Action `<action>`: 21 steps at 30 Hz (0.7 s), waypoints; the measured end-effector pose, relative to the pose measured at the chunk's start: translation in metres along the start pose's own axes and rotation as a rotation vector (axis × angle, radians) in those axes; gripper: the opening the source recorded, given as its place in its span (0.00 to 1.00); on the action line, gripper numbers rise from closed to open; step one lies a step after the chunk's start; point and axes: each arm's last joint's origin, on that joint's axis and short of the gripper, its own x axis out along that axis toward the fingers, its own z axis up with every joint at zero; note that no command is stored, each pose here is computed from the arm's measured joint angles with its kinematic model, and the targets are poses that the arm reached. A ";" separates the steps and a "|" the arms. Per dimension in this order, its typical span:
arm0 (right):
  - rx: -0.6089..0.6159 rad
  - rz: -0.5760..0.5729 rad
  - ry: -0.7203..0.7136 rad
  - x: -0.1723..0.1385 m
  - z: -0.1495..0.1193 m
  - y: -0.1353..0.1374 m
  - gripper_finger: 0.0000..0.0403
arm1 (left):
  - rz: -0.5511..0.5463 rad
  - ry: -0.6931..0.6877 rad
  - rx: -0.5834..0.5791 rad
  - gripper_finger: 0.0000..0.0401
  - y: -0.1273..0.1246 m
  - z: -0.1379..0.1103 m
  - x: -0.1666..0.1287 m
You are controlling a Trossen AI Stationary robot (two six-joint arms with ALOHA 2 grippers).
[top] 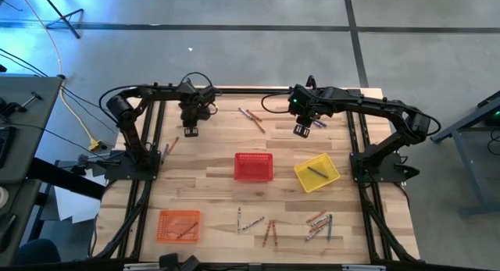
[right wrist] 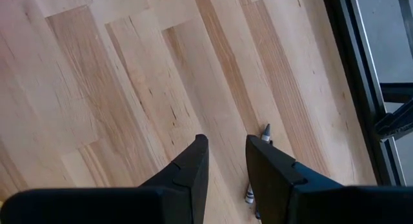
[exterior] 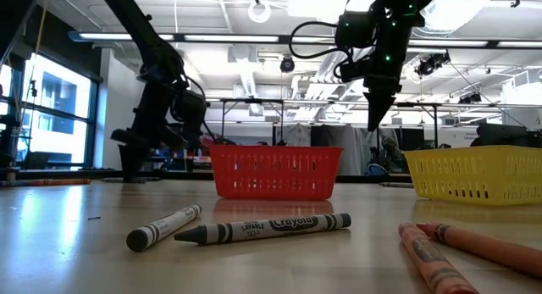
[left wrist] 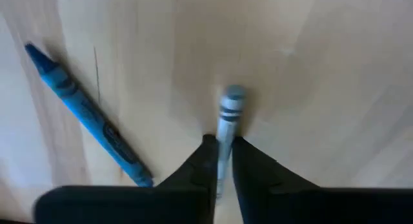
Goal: Sort crayons
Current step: Put the gray crayon into the red bin
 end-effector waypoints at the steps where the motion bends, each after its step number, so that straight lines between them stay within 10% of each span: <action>1: 0.000 0.000 0.000 0.000 0.000 0.000 0.24 | -0.003 -0.017 -0.029 0.03 0.000 -0.001 -0.003; 21: 0.038 0.004 0.040 0.000 -0.004 0.001 0.24 | 0.040 -0.331 -0.313 0.00 -0.032 -0.020 -0.075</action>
